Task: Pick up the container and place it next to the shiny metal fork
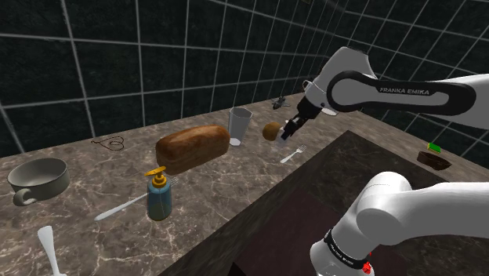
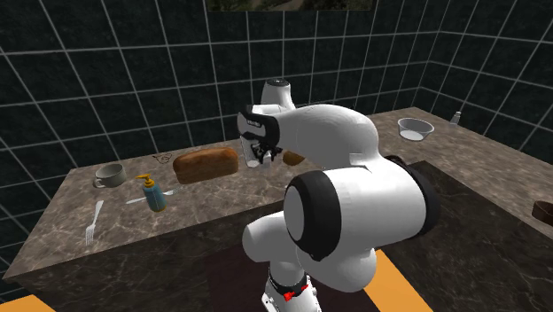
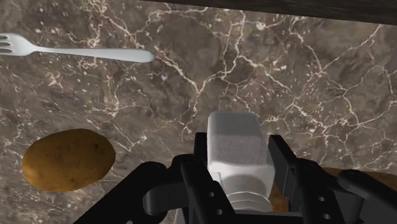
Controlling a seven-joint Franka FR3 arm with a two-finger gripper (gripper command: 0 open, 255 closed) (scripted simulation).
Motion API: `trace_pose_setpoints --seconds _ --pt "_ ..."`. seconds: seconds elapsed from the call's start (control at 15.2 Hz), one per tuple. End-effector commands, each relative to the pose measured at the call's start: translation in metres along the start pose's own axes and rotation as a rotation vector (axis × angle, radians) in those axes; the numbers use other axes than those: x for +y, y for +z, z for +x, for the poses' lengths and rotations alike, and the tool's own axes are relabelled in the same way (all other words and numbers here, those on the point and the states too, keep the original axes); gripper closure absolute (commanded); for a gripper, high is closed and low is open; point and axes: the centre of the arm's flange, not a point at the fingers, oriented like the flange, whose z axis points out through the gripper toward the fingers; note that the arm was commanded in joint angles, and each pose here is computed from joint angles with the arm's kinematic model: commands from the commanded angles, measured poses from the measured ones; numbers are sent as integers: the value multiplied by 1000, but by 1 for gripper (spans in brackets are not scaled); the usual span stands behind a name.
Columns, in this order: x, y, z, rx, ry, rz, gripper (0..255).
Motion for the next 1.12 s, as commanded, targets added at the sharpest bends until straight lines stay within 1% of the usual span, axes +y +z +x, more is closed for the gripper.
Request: trace_pose_setpoints --seconds 0.0,0.07,1.06 --pt "-1 -10 3 -1 0 0 255" --pt "-1 -11 3 -1 0 0 255" --pt "-193 5 48 -1 0 0 255"
